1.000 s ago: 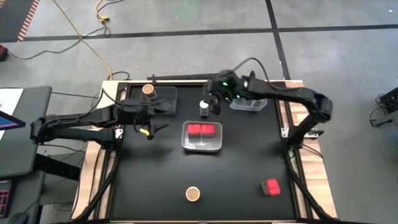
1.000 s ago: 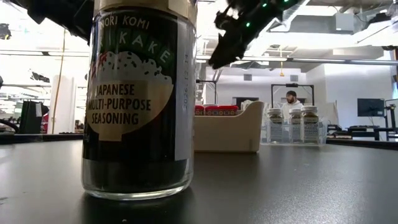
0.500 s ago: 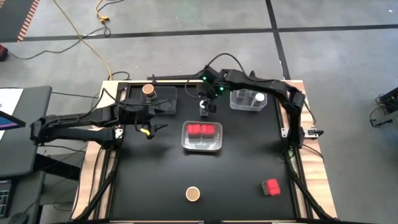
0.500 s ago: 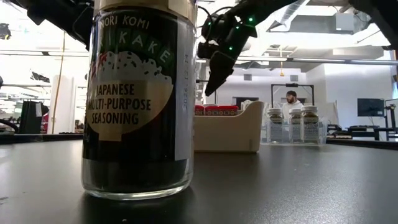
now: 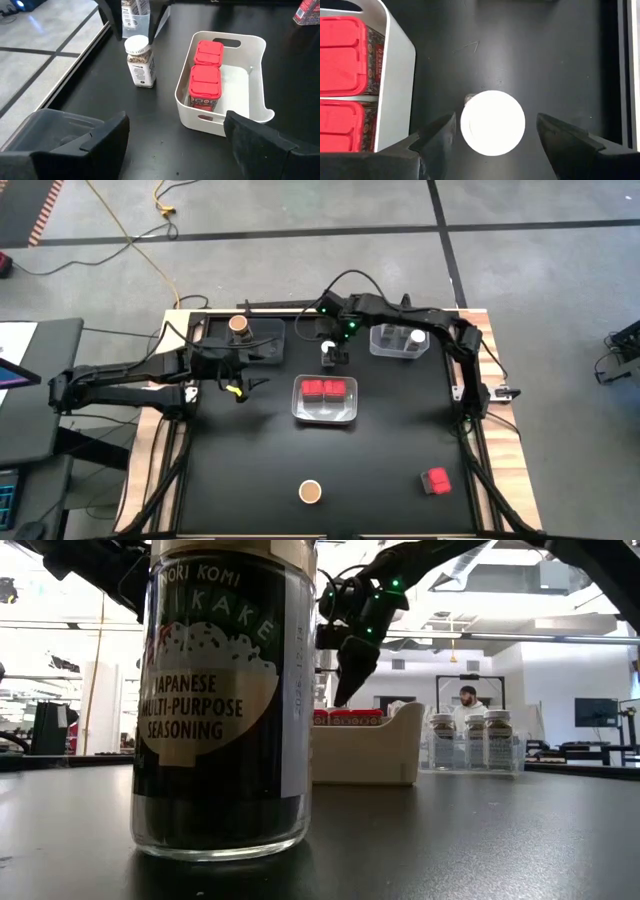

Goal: Sort spices by type
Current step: Put the white seasoning bottle into the transparent bin

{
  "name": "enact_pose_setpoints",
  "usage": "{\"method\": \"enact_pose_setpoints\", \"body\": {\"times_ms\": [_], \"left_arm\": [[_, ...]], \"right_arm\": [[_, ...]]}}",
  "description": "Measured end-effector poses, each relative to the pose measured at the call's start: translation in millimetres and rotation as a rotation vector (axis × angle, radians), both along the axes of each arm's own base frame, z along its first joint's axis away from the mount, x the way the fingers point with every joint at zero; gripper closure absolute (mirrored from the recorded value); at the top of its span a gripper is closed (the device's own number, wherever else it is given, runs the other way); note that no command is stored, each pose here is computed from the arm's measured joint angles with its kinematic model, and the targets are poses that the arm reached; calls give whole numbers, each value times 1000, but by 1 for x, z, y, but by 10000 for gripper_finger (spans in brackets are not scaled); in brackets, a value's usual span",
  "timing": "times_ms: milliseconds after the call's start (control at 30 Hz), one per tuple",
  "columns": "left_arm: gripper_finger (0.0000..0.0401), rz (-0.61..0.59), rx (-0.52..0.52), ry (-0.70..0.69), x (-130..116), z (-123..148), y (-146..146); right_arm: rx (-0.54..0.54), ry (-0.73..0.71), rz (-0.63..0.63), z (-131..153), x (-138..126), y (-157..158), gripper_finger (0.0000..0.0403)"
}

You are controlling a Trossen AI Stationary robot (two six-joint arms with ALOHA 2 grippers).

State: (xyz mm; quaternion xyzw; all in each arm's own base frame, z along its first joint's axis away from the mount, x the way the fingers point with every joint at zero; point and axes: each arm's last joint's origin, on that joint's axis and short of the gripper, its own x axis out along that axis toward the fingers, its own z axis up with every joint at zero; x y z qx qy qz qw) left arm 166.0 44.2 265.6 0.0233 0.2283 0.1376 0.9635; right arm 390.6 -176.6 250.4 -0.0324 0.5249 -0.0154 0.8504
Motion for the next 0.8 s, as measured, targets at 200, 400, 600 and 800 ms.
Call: {"method": "enact_pose_setpoints", "body": {"times_ms": [200,400,600,800], "left_arm": [[90,5,-1,0,0,0,0],[90,6,-3,-1,0,0,0],[90,8,-7,6,0,-1,0],[90,16,-26,18,-1,-2,0]], "right_arm": [[-2,-2,1,0,0,0,97],[32,61,1,-27,9,-1,97],[40,87,3,-47,17,-1,98],[32,71,2,-43,17,-1,120]]}}
